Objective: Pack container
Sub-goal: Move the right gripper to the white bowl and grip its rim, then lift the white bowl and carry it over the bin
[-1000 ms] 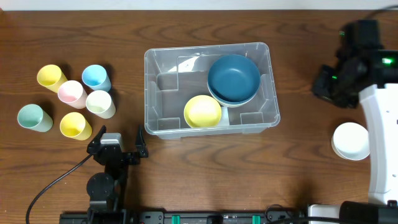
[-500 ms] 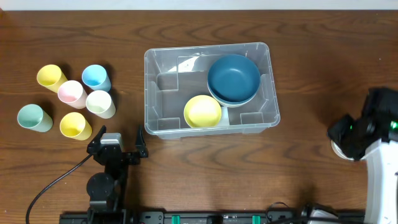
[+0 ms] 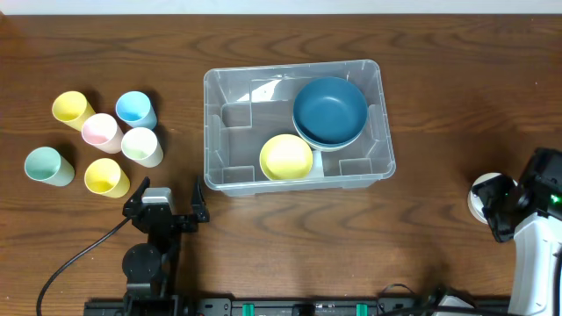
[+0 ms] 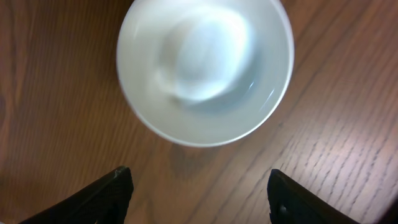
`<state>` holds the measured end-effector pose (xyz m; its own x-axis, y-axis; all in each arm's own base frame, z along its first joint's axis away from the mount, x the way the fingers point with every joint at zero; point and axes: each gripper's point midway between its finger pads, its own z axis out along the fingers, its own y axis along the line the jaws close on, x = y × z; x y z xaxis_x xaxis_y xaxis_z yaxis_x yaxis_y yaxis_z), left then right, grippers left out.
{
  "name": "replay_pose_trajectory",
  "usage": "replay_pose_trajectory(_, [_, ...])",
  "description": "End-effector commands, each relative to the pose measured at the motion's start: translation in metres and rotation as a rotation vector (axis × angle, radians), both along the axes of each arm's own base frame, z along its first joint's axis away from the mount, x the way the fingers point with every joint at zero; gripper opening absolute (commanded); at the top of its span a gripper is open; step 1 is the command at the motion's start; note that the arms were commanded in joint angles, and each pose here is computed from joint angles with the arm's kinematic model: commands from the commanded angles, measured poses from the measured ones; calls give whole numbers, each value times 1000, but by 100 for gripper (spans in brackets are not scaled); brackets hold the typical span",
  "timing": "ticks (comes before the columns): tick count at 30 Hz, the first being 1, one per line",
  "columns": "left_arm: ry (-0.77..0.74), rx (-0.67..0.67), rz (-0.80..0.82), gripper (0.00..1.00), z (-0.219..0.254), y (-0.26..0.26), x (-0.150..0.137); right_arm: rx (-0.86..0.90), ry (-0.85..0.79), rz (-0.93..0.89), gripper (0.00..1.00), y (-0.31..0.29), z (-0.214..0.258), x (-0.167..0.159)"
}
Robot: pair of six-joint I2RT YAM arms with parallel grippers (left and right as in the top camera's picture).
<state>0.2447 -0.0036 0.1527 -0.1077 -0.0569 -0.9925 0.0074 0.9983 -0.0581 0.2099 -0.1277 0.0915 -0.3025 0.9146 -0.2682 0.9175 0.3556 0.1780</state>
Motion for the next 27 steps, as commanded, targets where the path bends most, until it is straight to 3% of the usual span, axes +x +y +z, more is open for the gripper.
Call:
replay_pose_trajectory(1, [47,16,6,98,-16,1,-1,-22,13,-62,72,-12,-2,-8])
replay_pose_trajectory(5, [47,16,6,98,-16,1,-1,-1,44,-110,77,-19,-14,-17])
replay_pose_trajectory(10, [47,16,6,98,-16,1,-1,30,72,-160,72,-27,-32,-24])
replay_pose_trajectory(23, [47,16,6,98,-16,1,-1,73,140,-182,42,-38,-65,-27])
replay_pose_trajectory(27, [47,16,6,98,-16,1,-1,93,157,-177,25,-38,-75,-25])
